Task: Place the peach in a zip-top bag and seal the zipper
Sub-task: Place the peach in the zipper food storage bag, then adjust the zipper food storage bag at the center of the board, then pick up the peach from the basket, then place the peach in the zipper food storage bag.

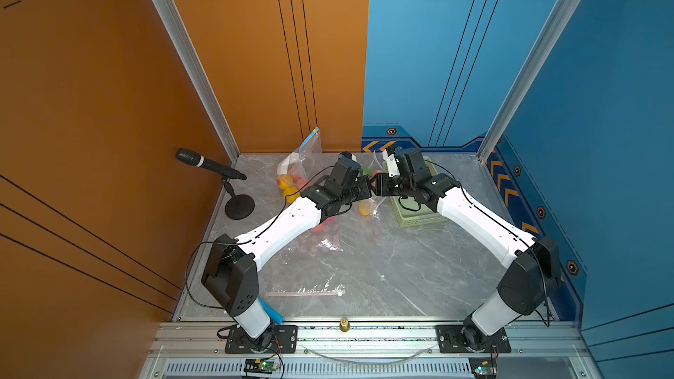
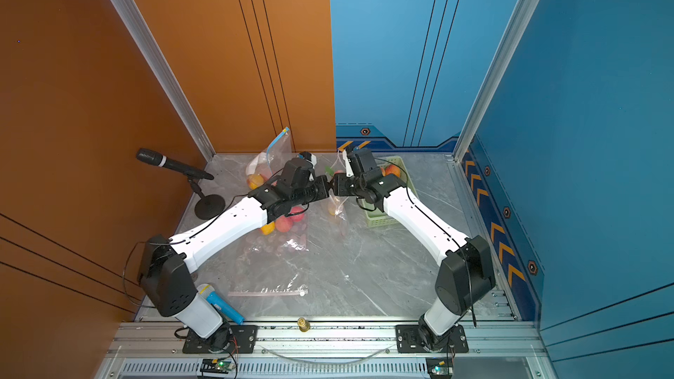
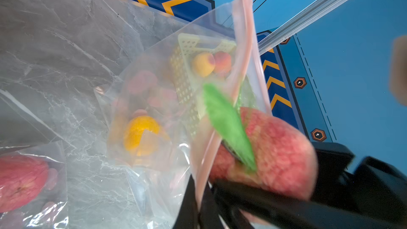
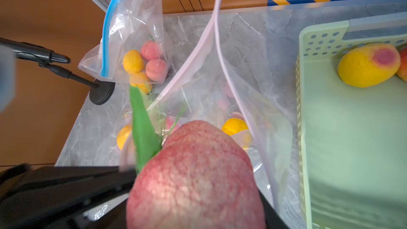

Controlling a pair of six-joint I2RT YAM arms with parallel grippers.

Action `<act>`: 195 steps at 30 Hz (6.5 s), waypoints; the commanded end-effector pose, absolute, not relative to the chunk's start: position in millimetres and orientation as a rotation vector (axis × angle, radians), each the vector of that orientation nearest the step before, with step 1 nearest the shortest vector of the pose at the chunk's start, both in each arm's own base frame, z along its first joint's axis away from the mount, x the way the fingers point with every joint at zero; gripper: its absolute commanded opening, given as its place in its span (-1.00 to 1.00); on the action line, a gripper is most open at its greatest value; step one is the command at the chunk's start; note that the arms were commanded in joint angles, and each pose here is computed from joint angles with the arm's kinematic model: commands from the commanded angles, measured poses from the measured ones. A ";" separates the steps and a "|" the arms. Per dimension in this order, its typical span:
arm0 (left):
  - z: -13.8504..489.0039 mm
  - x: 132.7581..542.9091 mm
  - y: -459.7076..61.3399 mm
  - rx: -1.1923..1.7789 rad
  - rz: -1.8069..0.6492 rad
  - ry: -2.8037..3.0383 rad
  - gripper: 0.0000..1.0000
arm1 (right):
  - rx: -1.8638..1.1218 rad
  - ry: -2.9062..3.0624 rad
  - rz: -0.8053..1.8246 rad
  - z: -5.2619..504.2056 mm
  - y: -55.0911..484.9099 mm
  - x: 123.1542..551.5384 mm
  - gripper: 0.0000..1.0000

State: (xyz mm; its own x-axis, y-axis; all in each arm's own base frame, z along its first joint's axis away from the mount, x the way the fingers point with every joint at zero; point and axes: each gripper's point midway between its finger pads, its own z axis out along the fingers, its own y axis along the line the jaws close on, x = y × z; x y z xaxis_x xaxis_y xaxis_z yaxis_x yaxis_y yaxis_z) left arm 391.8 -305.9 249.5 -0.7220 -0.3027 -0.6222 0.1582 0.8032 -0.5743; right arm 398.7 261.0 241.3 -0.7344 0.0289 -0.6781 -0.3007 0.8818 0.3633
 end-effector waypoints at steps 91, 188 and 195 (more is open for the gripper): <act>305.0 368.1 -273.9 -0.118 -0.876 2.188 -1.00 | 0.023 2.100 0.662 360.9 157.4 397.7 0.47; 265.7 384.0 -291.1 -0.155 -0.938 2.260 -1.00 | -0.307 2.132 0.391 340.2 214.4 419.9 0.02; 269.8 385.7 -291.2 -0.158 -0.941 2.248 -1.00 | -0.390 2.124 0.553 341.5 250.1 382.0 0.04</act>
State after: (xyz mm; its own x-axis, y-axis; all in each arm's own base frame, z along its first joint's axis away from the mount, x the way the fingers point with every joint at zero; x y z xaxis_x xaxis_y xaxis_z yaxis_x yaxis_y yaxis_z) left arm 381.2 -294.6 267.3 -0.7668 -0.3380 -0.5456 0.1475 0.7345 -0.6623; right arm 390.4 237.2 352.4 -0.5257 -0.0880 -0.8461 -0.4415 0.8784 0.1829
